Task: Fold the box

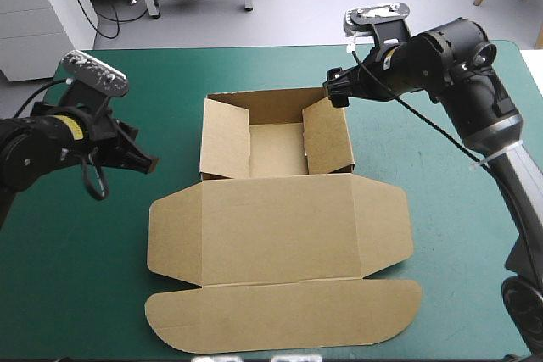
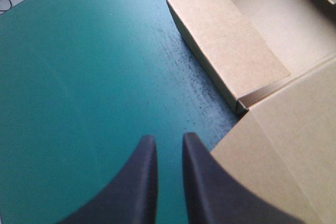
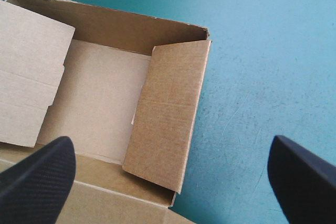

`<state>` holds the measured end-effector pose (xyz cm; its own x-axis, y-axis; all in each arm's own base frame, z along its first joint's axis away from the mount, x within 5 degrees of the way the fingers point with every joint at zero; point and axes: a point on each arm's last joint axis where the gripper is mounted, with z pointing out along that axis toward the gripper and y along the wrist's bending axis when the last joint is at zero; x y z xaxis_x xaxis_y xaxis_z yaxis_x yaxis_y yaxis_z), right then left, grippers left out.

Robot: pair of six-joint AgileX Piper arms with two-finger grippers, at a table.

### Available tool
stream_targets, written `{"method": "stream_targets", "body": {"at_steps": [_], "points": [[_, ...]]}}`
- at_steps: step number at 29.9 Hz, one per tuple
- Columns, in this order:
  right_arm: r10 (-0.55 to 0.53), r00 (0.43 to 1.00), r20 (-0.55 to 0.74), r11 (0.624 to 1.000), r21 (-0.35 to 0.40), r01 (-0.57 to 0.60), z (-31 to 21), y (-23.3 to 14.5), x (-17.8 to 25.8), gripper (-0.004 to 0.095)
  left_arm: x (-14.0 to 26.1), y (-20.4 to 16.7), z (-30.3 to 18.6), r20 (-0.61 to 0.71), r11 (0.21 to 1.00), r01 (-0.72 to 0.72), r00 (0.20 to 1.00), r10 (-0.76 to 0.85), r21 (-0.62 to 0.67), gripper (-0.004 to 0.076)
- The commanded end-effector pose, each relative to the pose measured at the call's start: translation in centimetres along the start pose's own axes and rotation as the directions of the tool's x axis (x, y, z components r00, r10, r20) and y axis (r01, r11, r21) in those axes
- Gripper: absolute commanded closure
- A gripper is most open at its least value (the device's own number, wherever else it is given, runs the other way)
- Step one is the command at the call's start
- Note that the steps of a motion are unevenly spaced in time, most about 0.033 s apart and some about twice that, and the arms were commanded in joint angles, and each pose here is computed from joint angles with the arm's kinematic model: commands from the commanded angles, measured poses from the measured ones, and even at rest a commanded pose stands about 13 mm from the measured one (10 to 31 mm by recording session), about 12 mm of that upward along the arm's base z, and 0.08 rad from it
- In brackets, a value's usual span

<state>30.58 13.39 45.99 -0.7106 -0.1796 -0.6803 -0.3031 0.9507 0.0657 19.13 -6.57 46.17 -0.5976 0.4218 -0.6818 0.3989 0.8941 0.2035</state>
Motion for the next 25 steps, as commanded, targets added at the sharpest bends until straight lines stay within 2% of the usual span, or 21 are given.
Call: {"method": "stream_targets", "body": {"at_steps": [1,6,11,19,25], "points": [[-0.009,0.993,0.117,1.0,-0.002,0.01,-3.0,-0.2,-0.6,-0.0006,0.9,0.3,-3.3,0.049,0.999,-0.029,0.998,0.03,-0.018,0.0731],[-0.007,0.993,0.117,1.0,-0.008,0.008,-3.0,-0.1,-0.6,-0.0006,3.1,-0.2,-5.5,0.089,1.0,-0.022,0.996,0.021,0.014,0.0734],[-0.007,0.993,0.115,1.0,-0.008,0.008,-2.9,-0.1,-0.6,-0.0006,7.0,-1.2,-5.2,0.047,0.998,-0.019,0.999,0.016,0.059,0.0734],[-0.004,0.999,0.042,1.0,-0.016,0.005,0.5,0.1,-0.8,-0.0006,13.4,-3.0,-0.7,-0.039,0.996,-0.017,0.999,0.021,0.088,0.0734],[-0.007,0.997,-0.082,1.0,0.001,0.008,6.8,0.3,-0.6,-0.0006,17.1,-4.6,2.7,-0.141,0.985,0.026,0.99,-0.002,0.17,0.0734]]}}
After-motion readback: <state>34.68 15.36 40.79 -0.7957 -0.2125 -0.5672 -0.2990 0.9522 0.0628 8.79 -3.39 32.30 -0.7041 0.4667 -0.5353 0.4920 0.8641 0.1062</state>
